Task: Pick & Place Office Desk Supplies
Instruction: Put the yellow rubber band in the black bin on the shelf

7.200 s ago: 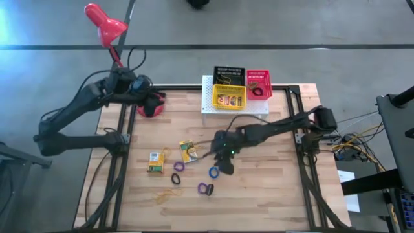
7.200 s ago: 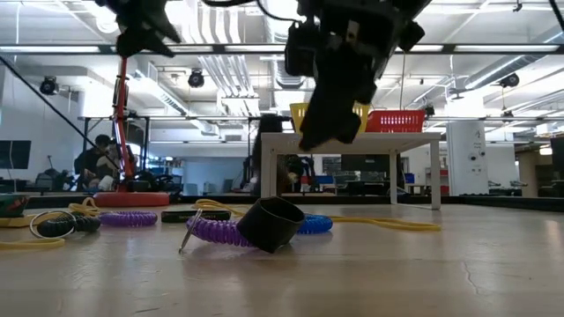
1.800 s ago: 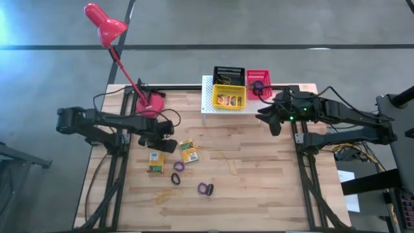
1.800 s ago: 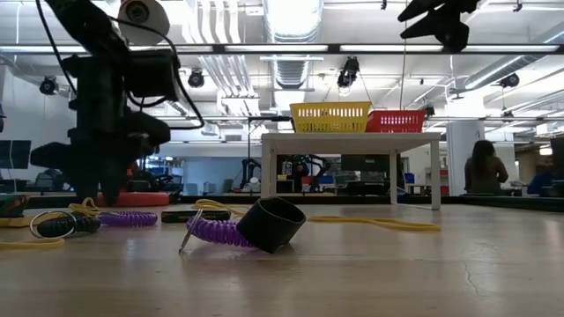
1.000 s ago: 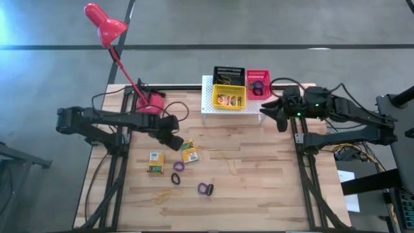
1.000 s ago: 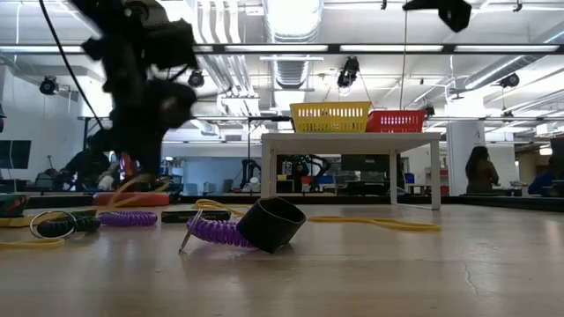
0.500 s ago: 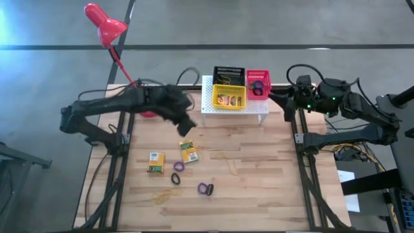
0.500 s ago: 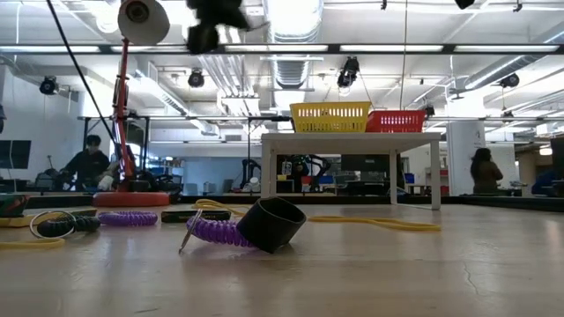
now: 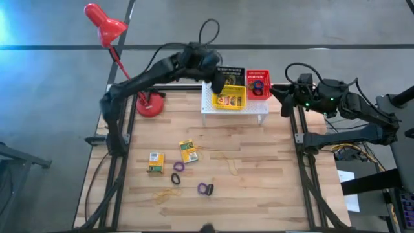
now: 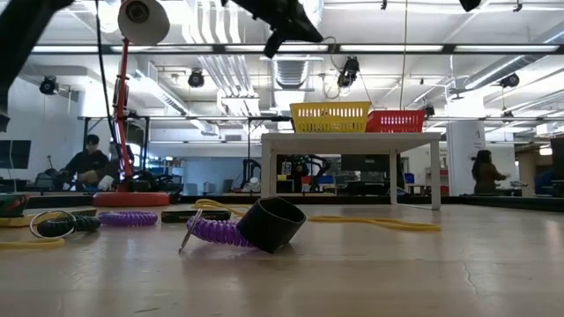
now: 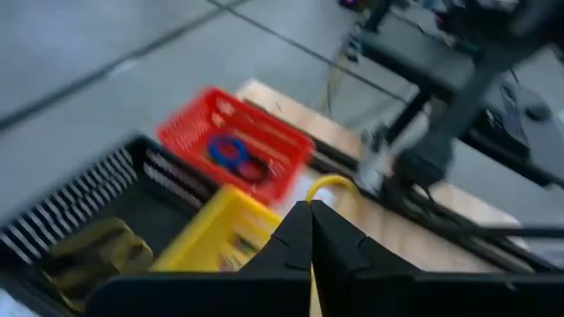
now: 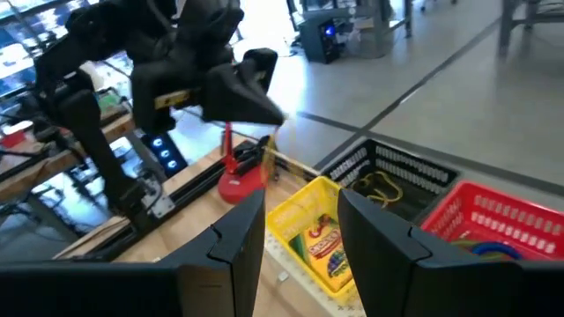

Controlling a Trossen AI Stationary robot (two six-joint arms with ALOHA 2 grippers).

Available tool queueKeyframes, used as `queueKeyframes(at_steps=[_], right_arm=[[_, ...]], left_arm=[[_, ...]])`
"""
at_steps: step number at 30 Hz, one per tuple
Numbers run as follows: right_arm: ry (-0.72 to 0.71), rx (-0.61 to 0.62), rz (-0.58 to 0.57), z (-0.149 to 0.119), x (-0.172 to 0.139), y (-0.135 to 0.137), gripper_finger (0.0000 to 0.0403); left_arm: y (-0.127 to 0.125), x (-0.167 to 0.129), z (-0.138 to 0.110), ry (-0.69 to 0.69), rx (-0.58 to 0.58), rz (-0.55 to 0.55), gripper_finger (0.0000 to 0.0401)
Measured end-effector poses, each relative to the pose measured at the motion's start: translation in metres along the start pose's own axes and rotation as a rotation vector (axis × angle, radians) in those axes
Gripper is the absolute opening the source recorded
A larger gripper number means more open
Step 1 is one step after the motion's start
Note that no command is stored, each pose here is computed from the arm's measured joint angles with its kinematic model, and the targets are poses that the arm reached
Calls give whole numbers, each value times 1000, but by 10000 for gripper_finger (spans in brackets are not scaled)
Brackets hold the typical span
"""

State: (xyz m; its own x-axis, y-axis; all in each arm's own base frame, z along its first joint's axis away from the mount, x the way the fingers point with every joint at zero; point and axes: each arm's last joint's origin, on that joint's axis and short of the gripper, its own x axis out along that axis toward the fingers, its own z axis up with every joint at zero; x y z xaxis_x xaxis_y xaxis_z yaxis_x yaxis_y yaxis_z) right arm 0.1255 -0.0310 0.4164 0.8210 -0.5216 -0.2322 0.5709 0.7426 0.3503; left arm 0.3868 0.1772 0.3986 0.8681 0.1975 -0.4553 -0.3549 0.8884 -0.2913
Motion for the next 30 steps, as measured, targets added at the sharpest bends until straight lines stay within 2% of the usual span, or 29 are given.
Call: queueKeyframes(at_steps=[6,12,22,25,30], right_arm=[[-8,0,-28,0,2,0,139],[-5,32,-28,-1,2,0,139],[-1,36,-26,-2,3,0,139],[7,39,-29,-3,5,0,139],[50,19,-48,-10,20,4,139]], left_arm=[[44,26,15,-108,4,76,0],[79,54,5,-135,45,130,0],[96,79,-27,-22,16,154,6],[96,80,-29,-6,10,145,29],[93,75,-32,61,-15,66,102]])
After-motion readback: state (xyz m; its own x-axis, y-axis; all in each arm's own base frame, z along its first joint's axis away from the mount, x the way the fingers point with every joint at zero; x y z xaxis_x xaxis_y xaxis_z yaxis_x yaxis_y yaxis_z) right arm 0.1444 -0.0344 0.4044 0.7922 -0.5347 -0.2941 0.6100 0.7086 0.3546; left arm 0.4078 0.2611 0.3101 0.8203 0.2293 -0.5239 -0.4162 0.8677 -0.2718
